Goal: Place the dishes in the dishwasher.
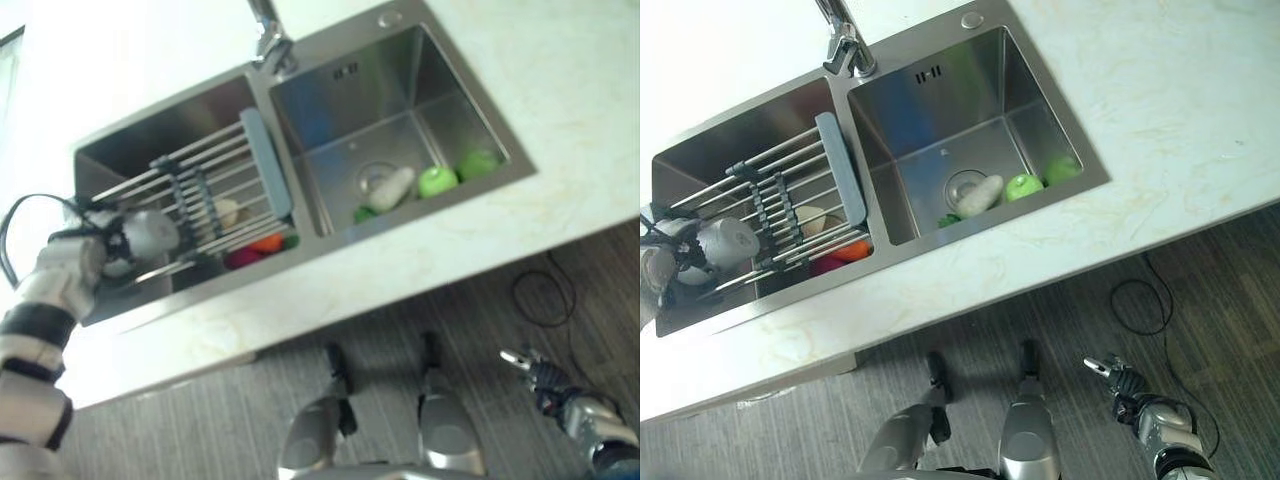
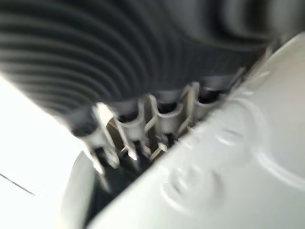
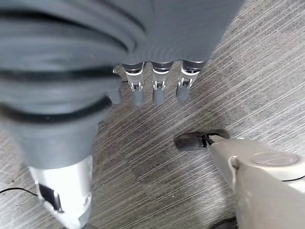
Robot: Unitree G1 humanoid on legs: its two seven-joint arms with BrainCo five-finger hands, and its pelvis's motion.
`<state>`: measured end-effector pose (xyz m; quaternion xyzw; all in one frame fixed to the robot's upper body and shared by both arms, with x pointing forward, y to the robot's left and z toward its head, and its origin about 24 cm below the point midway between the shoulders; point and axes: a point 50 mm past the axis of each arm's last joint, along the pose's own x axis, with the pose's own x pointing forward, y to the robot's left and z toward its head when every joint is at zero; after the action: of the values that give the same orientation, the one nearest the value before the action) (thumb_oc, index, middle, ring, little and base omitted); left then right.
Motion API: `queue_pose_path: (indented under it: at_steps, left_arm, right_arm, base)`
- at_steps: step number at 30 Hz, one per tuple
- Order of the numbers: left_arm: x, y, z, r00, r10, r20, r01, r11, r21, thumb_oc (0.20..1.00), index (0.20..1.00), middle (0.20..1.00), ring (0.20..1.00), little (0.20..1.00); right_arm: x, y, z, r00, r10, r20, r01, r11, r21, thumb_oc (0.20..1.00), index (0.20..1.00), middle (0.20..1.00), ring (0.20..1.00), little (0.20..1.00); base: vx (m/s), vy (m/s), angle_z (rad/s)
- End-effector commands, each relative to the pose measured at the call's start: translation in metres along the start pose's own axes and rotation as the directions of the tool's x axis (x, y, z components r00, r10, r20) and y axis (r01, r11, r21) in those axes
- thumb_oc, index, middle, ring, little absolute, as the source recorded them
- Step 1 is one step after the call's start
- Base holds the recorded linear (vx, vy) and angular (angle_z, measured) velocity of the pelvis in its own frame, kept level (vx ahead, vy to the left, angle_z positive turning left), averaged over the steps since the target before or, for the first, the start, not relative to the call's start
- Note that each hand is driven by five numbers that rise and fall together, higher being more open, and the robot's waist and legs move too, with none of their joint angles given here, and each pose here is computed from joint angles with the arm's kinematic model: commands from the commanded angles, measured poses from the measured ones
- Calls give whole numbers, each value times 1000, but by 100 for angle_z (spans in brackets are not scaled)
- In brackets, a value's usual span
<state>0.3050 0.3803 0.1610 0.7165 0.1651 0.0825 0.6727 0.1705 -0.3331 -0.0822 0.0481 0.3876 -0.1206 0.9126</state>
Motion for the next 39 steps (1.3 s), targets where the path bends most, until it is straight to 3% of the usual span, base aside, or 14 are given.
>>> queue_pose_path:
  at_steps: [1, 2, 6, 15, 21, 30, 35, 39]
  left_arm:
    - [-5, 40, -5, 962, 273, 30, -269, 958, -99, 200, 200, 200, 200, 200]
    - [-13, 57, -2, 927, 366, 85, -358, 929, -93, 200, 200, 200, 200, 200]
    - [-24, 62, 14, 872, 441, 213, -439, 897, -59, 200, 200, 200, 200, 200]
    - [-40, 67, 16, 768, 595, 238, -589, 802, -104, 200, 200, 200, 200, 200]
    - [-64, 82, 16, 586, 783, 207, -740, 622, -258, 200, 200, 200, 200, 200]
    - [-94, 43, 3, 480, 877, 7, -825, 454, -338, 200, 200, 200, 200, 200]
    - [-95, 41, 12, 462, 887, -5, -793, 410, -451, 200, 200, 200, 200, 200]
    - [-99, 21, 27, 438, 898, -49, -776, 349, -525, 200, 200, 200, 200, 200]
  right_arm:
    - [0, 11, -13, 1000, 18, 24, -19, 998, 57, 1000, 1000, 1000, 1000, 1000]
    - [-2, 12, -22, 1000, 13, 14, -14, 997, 70, 1000, 1000, 1000, 1000, 1000]
    - [-4, 17, -35, 1000, 5, -15, -3, 996, 84, 1000, 1000, 1000, 1000, 1000]
    - [-12, 12, -63, 994, -20, -103, 27, 997, 67, 1000, 1000, 1000, 1000, 1000]
    - [-20, 15, -91, 983, -32, -178, 46, 996, 76, 1000, 1000, 1000, 1000, 1000]
    - [-15, 38, -99, 973, 83, -217, -88, 996, -12, 1000, 1000, 1000, 1000, 1000]
    - [-17, 32, -101, 976, 28, -216, -18, 999, 45, 1000, 1000, 1000, 1000, 1000]
    - [-15, 27, -89, 988, 6, -155, -1, 999, 32, 1000, 1000, 1000, 1000, 1000]
  base:
    - [24, -80, 20]
    - [22, -62, 20]
    - [27, -60, 24]
    - [43, -30, 10]
    - [52, -62, 11]
    - [-12, -262, 9]
    - [-216, -14, 80]
    - [-361, 323, 125]
